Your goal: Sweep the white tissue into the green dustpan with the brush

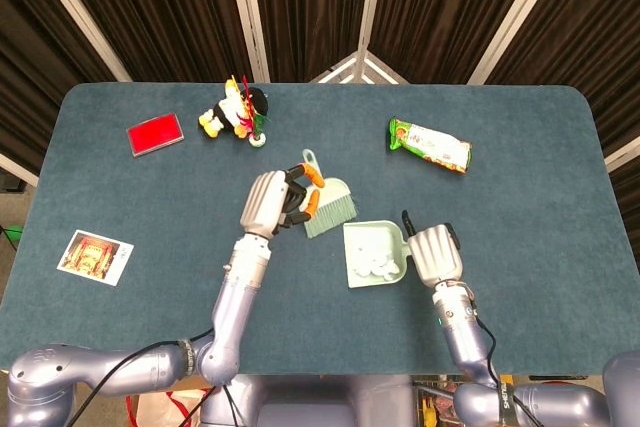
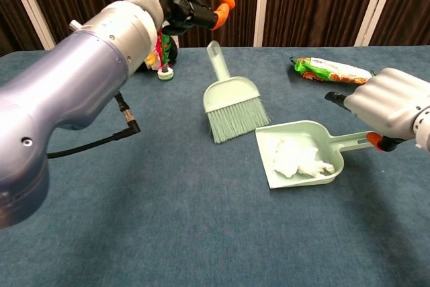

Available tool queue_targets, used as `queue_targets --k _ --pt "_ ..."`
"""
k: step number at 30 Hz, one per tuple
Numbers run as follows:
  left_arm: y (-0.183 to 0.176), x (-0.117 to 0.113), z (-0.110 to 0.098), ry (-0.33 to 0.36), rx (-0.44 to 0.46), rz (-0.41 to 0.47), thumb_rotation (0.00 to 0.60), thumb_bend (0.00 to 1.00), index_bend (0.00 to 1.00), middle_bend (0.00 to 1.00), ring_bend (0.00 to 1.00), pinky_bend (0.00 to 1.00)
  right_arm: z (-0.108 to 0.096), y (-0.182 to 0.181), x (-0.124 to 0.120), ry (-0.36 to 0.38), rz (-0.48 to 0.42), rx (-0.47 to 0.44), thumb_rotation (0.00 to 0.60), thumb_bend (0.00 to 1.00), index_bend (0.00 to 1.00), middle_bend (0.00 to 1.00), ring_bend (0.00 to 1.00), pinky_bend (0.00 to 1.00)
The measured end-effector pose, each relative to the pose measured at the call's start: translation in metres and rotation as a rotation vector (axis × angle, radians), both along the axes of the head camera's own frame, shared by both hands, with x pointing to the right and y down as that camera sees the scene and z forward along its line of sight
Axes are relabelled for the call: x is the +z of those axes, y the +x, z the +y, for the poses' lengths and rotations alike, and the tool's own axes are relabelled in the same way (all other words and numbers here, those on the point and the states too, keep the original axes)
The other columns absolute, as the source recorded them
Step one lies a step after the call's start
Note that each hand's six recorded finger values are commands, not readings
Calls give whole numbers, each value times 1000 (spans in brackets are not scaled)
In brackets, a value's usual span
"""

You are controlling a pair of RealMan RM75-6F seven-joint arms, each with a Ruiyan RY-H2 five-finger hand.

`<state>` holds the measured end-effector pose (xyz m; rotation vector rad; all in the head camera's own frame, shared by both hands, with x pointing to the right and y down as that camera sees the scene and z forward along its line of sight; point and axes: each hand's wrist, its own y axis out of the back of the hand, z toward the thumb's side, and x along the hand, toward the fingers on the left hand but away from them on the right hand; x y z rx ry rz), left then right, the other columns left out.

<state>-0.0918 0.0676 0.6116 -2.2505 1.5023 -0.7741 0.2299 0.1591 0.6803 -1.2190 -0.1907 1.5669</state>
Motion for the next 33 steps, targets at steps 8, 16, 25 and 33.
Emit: queue_targets --k 8,16,25,33 --pt "-17 0 -4 9 -12 -26 600 636 761 1000 1000 1000 -4 2 -6 25 12 0 600 466 0 834 821 681" --pt "-49 -2 5 24 1 -111 600 601 723 992 976 988 -10 12 -19 59 -2 13 600 467 0 831 787 595" --pt "-138 -18 32 79 63 -383 600 247 246 354 393 501 -16 43 -44 106 -135 113 600 412 0 302 265 207" --pt "-240 -47 90 6 128 -635 600 23 0 0 0 59 -3 95 -74 112 -382 296 600 234 0 0 0 10"
